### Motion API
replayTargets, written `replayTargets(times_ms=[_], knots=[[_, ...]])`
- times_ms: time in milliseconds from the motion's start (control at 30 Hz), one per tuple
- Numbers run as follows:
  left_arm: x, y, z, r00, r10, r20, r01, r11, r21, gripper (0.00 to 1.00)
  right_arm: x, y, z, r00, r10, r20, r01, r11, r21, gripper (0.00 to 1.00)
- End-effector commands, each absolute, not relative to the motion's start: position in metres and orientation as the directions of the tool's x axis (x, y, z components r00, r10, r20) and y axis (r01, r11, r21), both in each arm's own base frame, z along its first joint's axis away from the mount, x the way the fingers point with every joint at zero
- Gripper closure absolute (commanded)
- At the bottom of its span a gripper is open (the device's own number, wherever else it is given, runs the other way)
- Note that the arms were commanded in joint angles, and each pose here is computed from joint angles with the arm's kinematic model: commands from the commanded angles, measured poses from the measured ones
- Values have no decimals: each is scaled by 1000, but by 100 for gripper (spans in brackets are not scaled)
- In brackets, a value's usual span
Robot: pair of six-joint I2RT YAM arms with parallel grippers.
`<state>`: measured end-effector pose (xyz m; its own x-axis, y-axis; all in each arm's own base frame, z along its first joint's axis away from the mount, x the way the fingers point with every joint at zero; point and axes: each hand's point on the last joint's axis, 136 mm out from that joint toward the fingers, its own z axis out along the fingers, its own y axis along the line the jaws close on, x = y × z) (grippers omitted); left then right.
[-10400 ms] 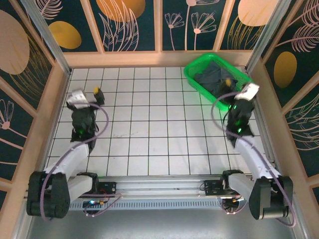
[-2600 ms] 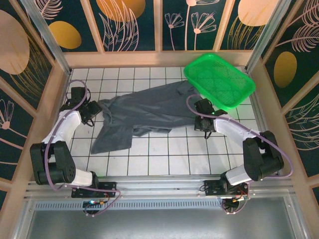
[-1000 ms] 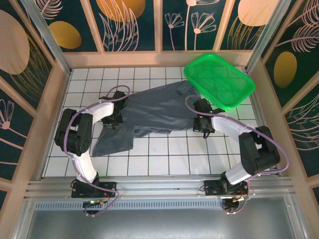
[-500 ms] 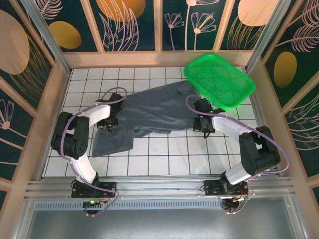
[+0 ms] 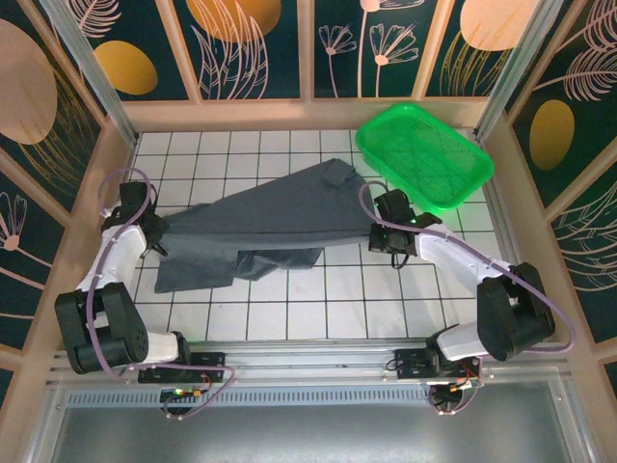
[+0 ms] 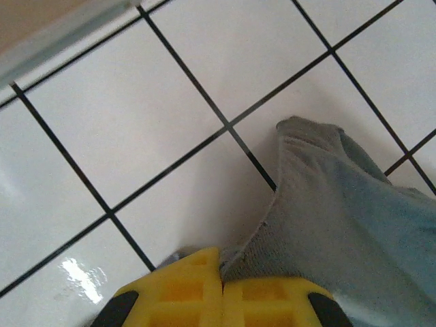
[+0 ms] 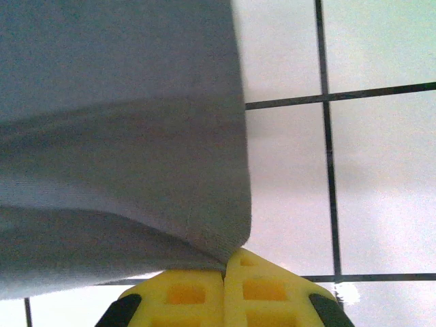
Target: Fold and stack the t-shirts
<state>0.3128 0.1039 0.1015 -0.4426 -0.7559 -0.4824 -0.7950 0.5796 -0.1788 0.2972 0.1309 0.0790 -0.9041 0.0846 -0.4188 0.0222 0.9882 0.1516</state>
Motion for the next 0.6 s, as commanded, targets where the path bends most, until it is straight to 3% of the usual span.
replayTargets(times_ms=[0, 400, 567], knots=[[327, 85, 89, -426, -814, -395, -774, 554, -306, 100, 307, 138, 75, -903, 52, -427, -17, 988, 155, 100], [371, 35, 111, -403, -892, -204, -635, 434, -640, 100, 467, 154, 72, -870, 60, -489, 9, 994, 105, 100], [378, 16, 119, -447, -877, -174, -575, 431, -696, 100, 537, 141, 80, -826, 130, -549, 78, 990, 118, 100]])
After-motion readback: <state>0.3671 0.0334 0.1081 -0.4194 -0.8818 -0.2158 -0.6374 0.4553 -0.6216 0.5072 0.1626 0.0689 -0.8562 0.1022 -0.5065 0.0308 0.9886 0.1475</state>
